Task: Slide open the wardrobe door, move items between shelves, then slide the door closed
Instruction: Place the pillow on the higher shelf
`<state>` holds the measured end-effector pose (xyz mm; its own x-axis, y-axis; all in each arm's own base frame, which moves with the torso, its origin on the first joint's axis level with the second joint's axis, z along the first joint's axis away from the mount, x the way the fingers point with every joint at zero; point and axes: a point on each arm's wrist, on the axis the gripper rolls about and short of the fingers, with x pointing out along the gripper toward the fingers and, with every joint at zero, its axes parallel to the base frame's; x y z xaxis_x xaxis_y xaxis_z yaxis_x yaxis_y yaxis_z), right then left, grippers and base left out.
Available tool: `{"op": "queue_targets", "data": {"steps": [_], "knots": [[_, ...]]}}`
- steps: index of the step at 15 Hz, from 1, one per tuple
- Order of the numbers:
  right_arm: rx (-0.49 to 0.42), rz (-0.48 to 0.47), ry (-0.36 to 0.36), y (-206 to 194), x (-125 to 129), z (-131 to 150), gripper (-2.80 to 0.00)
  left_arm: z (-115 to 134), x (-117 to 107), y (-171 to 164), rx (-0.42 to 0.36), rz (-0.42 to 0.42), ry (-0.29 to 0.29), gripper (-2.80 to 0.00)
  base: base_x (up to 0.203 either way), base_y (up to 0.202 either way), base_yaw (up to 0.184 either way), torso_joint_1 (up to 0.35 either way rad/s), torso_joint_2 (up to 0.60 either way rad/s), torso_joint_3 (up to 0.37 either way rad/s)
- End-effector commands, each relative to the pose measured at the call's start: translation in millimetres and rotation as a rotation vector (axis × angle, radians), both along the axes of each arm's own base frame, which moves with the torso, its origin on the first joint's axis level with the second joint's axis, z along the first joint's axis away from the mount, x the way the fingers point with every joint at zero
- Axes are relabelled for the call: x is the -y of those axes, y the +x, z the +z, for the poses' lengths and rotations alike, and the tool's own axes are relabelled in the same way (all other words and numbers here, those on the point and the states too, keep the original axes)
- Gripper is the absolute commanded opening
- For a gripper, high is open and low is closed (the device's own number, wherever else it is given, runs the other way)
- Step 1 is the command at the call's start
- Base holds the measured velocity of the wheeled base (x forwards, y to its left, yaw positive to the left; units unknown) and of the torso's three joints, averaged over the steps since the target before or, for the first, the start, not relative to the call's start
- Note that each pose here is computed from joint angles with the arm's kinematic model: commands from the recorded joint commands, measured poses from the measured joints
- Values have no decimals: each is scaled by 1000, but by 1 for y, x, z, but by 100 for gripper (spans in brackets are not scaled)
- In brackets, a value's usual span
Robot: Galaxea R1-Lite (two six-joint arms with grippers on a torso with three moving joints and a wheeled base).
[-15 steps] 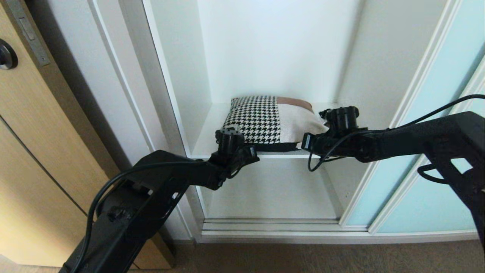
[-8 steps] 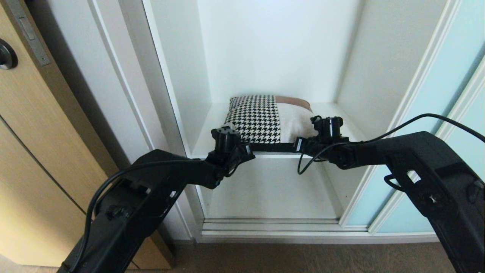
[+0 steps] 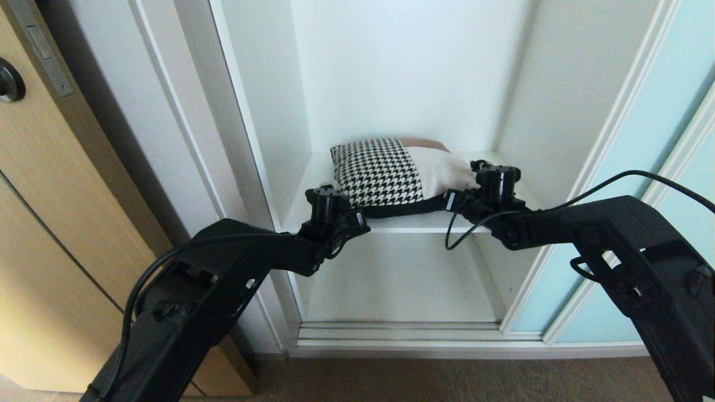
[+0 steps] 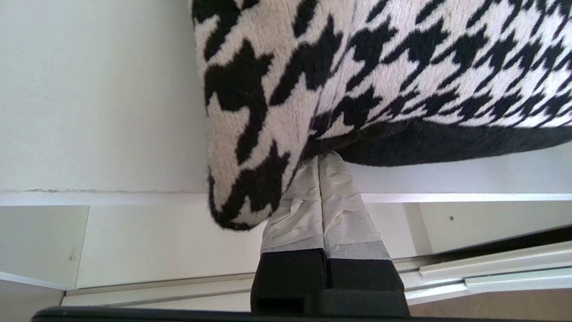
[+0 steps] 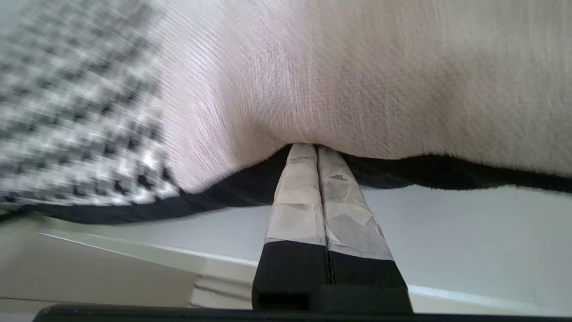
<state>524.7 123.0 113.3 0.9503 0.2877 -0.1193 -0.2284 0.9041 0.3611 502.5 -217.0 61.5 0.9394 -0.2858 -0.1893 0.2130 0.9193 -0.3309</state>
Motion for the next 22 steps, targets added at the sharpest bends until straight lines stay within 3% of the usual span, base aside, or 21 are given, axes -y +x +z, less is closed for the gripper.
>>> {"op": "queue_targets", "data": {"steps": [1, 3, 8, 11, 14, 17, 19, 22], "knots": [[38, 6, 12, -4, -1, 18, -280, -2, -2, 1, -1, 6, -2, -280, 0, 0, 0, 0, 0, 0], [41, 2, 21, -3, -6, 11, -280, -5, -5, 3, -6, 6, 5, -280, 0, 0, 0, 0, 0, 0], [33, -108, 13, -7, -12, 9, -280, 0, -42, 17, 8, 9, 16, -280, 0, 0, 0, 0, 0, 0], [4, -94, 42, -17, -19, 9, -280, 3, -60, 23, 43, 32, 28, -280, 0, 0, 0, 0, 0, 0], [-10, -49, 45, -30, -30, 5, -280, 3, -61, 24, 63, 41, 38, -280, 0, 0, 0, 0, 0, 0], [-25, -8, 44, -50, -43, 4, -280, 18, -61, 22, 117, 84, 20, -280, 0, 0, 0, 0, 0, 0], [0, 9, 51, -70, -44, 22, -280, 39, -52, 13, 143, 108, 16, -280, 0, 0, 0, 0, 0, 0], [59, 18, 68, -114, -32, 73, -280, 83, -47, -17, 160, 86, 13, -280, 0, 0, 0, 0, 0, 0]]}}
